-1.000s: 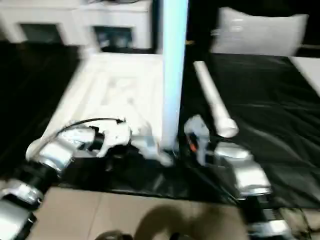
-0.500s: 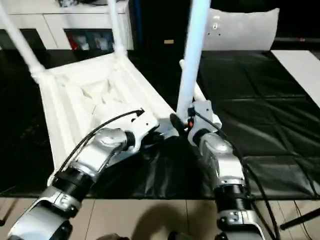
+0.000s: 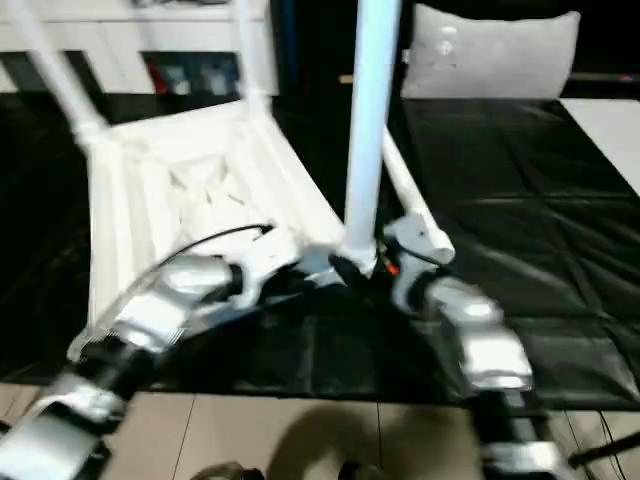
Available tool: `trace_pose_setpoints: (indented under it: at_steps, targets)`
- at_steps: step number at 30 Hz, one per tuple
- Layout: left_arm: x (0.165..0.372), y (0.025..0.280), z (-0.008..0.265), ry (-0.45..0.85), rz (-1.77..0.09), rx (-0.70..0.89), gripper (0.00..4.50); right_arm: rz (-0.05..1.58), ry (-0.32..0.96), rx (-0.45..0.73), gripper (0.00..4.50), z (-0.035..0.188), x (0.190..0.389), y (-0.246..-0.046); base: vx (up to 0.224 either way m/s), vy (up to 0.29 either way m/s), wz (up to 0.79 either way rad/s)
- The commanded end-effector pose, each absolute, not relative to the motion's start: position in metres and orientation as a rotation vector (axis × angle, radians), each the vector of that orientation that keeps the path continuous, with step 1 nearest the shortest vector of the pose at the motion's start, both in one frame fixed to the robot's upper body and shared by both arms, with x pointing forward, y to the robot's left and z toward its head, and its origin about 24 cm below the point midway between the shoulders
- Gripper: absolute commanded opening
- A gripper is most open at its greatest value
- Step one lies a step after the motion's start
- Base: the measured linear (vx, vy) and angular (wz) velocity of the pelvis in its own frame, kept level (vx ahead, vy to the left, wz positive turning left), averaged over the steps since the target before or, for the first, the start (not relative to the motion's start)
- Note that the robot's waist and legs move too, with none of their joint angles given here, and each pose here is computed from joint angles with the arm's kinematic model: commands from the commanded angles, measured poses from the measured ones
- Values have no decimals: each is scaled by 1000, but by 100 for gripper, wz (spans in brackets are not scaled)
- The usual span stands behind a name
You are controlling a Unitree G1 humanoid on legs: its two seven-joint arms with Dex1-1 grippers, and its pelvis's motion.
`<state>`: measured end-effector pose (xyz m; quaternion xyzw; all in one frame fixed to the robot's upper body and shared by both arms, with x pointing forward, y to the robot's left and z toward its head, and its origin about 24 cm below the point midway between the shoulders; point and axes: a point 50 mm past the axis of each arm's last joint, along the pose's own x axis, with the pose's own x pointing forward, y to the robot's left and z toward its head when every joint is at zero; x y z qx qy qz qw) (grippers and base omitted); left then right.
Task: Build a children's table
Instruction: Rotate leg to tighten
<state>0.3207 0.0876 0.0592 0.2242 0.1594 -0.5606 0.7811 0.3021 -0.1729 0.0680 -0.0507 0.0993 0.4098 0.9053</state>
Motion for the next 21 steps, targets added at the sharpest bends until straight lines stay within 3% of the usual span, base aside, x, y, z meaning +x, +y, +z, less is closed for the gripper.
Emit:
trace_pose_setpoints:
  at_steps: [1,10,21]
  targets:
    - [317,89,67,299,-1319,524,0,950,195,-138,443,74,299,-173,0,0,0]
    - [309,122,66,376,-1524,672,0,1247,227,-247,443,77,288,-170,0,0,0]
    - [305,122,71,360,-1630,718,0,1348,229,-223,349,74,290,-155,0,0,0]
